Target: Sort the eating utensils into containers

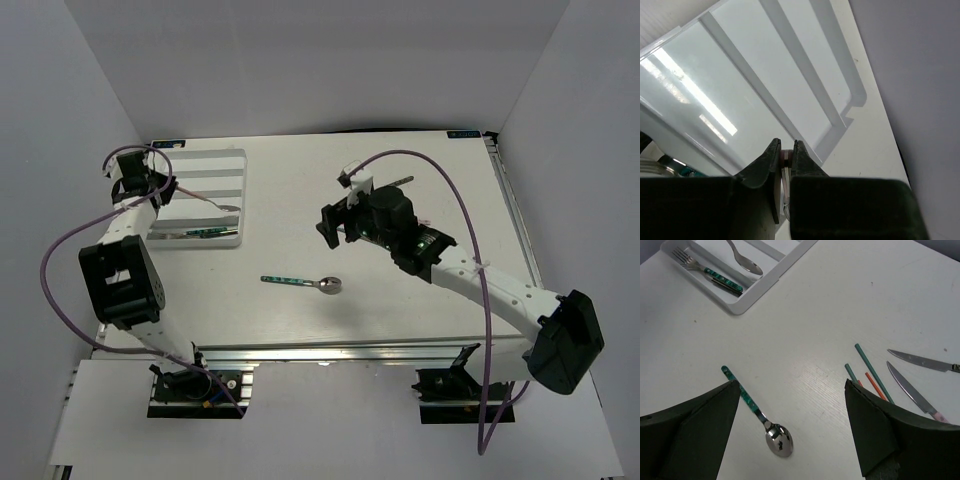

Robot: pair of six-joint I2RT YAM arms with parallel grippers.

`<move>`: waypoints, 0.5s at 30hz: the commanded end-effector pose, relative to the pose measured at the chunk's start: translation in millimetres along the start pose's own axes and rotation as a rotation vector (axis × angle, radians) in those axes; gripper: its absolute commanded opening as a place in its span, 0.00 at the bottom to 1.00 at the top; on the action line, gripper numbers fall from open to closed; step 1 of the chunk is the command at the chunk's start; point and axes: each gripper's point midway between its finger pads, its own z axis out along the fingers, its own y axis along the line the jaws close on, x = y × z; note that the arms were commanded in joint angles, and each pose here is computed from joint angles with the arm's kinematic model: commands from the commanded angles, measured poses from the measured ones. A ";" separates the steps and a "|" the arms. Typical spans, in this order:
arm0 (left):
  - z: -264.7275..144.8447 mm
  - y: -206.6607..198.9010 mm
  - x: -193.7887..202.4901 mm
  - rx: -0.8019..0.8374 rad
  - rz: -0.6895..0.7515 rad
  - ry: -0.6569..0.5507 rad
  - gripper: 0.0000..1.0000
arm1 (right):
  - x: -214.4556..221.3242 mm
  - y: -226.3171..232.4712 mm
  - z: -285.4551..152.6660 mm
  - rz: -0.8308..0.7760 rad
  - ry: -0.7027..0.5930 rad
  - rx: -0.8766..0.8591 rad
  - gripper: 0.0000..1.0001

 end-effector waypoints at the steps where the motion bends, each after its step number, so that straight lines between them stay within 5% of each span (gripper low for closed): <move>1: 8.9 -27.5 -20.0 0.086 -0.026 -0.027 0.00 | -5.0 -0.3 -12.1 0.027 -0.025 0.003 0.89; 6: 30.1 -10.9 -11.8 0.050 -0.056 -0.008 0.00 | 3.6 2.8 -10.9 0.028 -0.002 -0.015 0.89; 8: 33.0 -7.0 -9.2 0.053 -0.068 -0.006 0.12 | 6.3 3.3 -9.0 0.030 0.006 -0.018 0.89; 15: 41.5 13.1 -10.6 0.027 -0.108 0.000 0.10 | 12.3 6.1 -3.3 0.033 0.033 -0.033 0.89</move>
